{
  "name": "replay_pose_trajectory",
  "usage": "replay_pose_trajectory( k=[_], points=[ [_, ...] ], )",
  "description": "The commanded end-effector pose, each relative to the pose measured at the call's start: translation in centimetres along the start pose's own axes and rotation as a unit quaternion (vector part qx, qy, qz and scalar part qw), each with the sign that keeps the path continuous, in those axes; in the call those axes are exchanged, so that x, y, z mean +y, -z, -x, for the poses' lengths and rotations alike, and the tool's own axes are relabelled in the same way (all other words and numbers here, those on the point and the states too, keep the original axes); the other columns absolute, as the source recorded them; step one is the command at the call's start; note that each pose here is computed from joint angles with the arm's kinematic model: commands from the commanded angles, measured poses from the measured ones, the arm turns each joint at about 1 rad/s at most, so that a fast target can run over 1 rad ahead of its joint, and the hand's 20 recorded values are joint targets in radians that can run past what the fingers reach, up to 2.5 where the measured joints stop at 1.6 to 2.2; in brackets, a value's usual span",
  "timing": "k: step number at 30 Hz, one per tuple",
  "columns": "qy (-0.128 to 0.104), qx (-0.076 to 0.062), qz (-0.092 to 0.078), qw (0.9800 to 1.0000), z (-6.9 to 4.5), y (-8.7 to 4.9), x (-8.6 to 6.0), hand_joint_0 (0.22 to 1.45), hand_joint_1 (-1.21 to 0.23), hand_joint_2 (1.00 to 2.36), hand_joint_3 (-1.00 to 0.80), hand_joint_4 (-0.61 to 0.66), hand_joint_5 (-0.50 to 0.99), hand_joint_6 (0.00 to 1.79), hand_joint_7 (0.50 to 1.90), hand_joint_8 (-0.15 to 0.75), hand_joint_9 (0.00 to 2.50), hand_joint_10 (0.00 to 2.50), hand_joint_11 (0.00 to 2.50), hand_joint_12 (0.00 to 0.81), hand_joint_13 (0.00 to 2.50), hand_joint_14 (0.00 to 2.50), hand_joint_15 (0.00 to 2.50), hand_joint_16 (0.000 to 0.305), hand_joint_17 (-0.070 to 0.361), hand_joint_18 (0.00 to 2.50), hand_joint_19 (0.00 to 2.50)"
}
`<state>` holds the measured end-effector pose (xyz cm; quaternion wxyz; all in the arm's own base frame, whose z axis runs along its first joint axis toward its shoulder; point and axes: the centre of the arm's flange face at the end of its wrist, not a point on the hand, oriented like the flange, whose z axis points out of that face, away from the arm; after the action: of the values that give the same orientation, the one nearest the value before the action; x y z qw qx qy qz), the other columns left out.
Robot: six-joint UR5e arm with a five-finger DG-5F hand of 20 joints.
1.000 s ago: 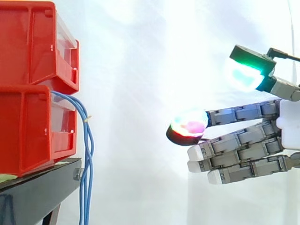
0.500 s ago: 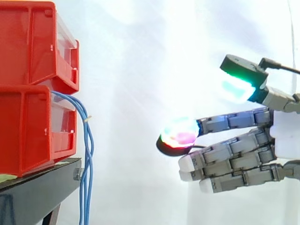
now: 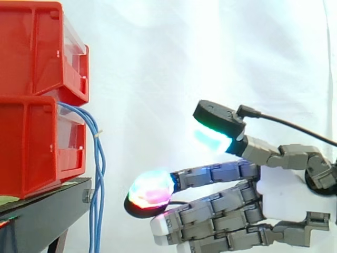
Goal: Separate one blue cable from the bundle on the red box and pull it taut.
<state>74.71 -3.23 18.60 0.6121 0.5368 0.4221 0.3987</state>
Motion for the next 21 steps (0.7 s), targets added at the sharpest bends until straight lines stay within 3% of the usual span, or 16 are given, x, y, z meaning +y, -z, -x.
replay_pose_trajectory(
  k=[1, 5, 8, 14, 19, 21],
  points=[
    [0.000, 0.004, 0.001, 1.0000, -0.6, -0.7, -1.0, 0.55, -0.52, 1.00, -0.50, 0.20, -0.19, 0.50, 0.75, 0.261, 0.63, 0.00, 0.01, 0.326, 0.41, 0.00, 0.08, 0.037, 0.084, 0.26, 0.13],
    [-0.003, 0.010, 0.000, 0.9999, -1.3, -1.5, -2.5, 0.55, -0.52, 1.00, -0.50, 0.20, -0.19, 0.50, 0.75, 0.261, 0.64, 0.00, 0.01, 0.324, 0.42, 0.00, 0.08, 0.037, 0.084, 0.26, 0.14],
    [-0.005, 0.013, 0.014, 0.9998, -2.3, -2.2, -1.8, 0.55, -0.52, 1.00, -0.50, 0.20, -0.19, 0.50, 0.75, 0.260, 0.64, 0.00, 0.02, 0.324, 0.42, 0.00, 0.08, 0.037, 0.083, 0.26, 0.14],
    [0.015, 0.017, 0.026, 0.9994, -3.0, -2.7, -0.9, 0.55, -0.52, 1.00, -0.50, 0.21, -0.19, 0.50, 0.76, 0.261, 0.65, 0.00, 0.03, 0.323, 0.43, 0.01, 0.09, 0.037, 0.082, 0.27, 0.14],
    [0.016, 0.021, 0.027, 0.9993, -4.0, -2.8, -2.5, 0.55, -0.52, 1.00, -0.50, 0.22, -0.18, 0.50, 0.78, 0.260, 0.67, 0.00, 0.05, 0.321, 0.45, 0.00, 0.10, 0.036, 0.082, 0.27, 0.15],
    [0.007, 0.025, 0.034, 0.9991, -4.9, -3.3, -3.2, 0.55, -0.52, 1.00, -0.49, 0.22, -0.18, 0.50, 0.78, 0.260, 0.68, 0.00, 0.05, 0.322, 0.46, 0.00, 0.12, 0.036, 0.082, 0.27, 0.16]
  ],
)
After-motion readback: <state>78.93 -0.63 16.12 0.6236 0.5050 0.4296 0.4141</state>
